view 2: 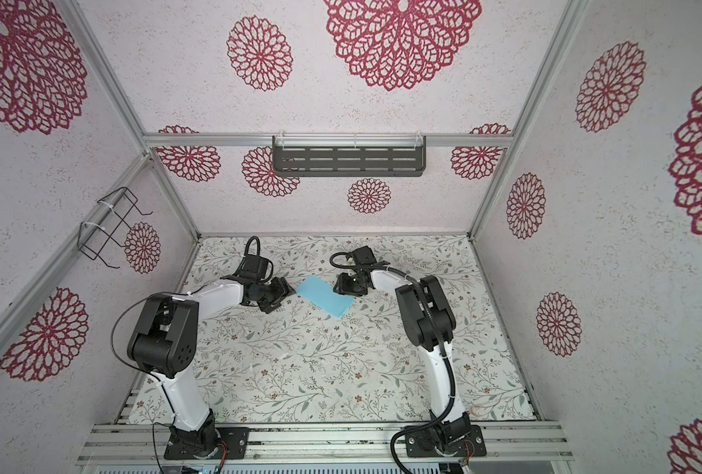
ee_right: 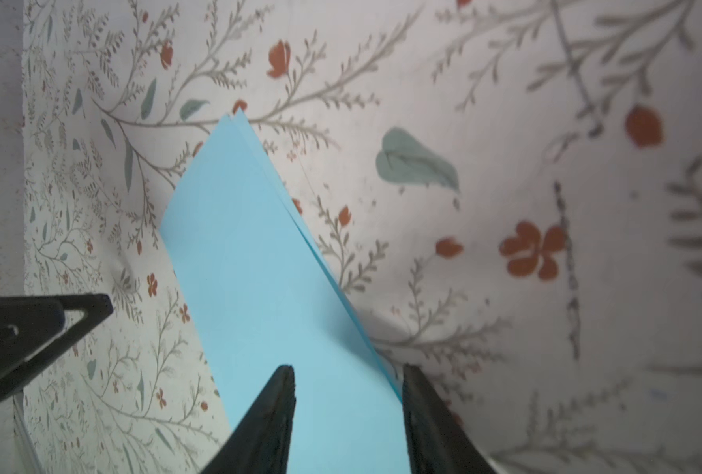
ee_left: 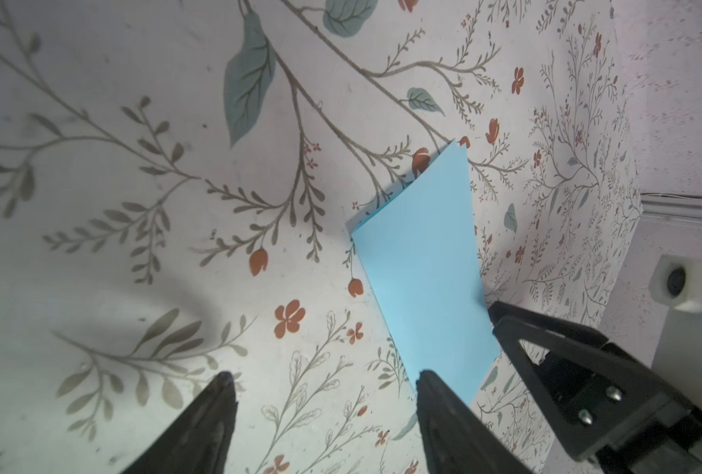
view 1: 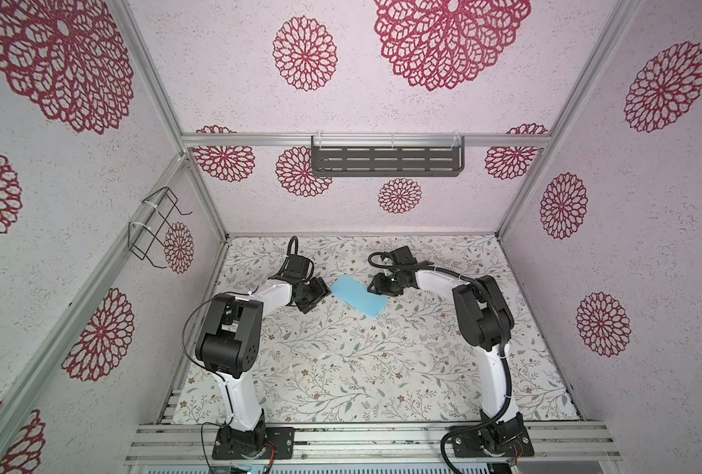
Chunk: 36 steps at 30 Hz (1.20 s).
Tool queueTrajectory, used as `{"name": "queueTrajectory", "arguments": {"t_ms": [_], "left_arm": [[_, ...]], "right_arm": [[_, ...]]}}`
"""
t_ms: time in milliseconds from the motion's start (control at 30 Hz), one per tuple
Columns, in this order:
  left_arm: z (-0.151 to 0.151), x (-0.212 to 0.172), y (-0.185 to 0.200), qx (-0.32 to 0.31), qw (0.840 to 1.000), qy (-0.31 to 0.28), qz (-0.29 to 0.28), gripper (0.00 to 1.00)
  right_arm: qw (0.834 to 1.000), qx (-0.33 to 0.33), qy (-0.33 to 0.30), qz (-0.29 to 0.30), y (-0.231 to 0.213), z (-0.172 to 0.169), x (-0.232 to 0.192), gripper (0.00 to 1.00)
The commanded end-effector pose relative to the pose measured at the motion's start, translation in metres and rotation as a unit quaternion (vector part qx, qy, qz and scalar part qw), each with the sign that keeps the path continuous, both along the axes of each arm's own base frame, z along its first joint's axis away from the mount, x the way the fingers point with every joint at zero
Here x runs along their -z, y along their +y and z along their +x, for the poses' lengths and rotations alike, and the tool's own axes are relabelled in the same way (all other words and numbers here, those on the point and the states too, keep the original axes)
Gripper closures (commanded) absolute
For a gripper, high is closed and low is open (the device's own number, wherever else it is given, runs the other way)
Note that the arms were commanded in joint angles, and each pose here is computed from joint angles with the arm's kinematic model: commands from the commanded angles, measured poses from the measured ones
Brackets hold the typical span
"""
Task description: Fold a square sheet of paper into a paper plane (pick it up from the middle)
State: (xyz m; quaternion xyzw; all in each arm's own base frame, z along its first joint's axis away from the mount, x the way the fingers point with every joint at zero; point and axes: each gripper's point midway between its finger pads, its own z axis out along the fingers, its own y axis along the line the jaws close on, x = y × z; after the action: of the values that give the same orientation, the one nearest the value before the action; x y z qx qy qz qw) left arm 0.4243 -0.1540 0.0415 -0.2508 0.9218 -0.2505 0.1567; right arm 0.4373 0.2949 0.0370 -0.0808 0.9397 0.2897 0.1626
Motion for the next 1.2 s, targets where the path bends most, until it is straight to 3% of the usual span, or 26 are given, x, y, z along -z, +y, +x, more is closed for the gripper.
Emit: {"name": "queueTrajectory", "arguments": {"t_ms": [0, 200, 333, 500, 767, 1000, 1167], "left_arm": [[0.000, -0.008, -0.001, -0.005, 1.000, -0.015, -0.002, 0.26], [-0.006, -0.005, -0.009, 0.012, 1.000, -0.015, -0.010, 0.26], [-0.009, -0.003, -0.018, 0.029, 0.999, -0.013, -0.017, 0.26], [-0.008, 0.000, -0.031, 0.061, 0.998, -0.005, -0.013, 0.29], [0.002, 0.013, -0.047, 0.093, 0.996, 0.009, -0.009, 0.38], [-0.002, -0.029, -0.053, 0.096, 0.995, -0.040, 0.003, 0.39], [-0.009, -0.033, -0.078, 0.107, 0.992, -0.049, -0.036, 0.42]], "right_arm": [[0.999, -0.002, 0.050, -0.009, -0.006, -0.050, 0.007, 0.56], [0.991, 0.029, 0.066, 0.109, 0.025, -0.104, -0.015, 0.58], [0.984, 0.038, 0.040, 0.170, 0.034, -0.107, -0.044, 0.59], [0.983, 0.064, -0.002, 0.171, 0.019, -0.093, -0.061, 0.57], [0.981, 0.084, -0.009, 0.173, 0.001, -0.083, -0.062, 0.55], [0.983, 0.090, 0.002, 0.160, -0.009, -0.095, -0.058, 0.51], [0.979, 0.094, 0.015, 0.179, -0.009, -0.104, -0.055, 0.41]]}}
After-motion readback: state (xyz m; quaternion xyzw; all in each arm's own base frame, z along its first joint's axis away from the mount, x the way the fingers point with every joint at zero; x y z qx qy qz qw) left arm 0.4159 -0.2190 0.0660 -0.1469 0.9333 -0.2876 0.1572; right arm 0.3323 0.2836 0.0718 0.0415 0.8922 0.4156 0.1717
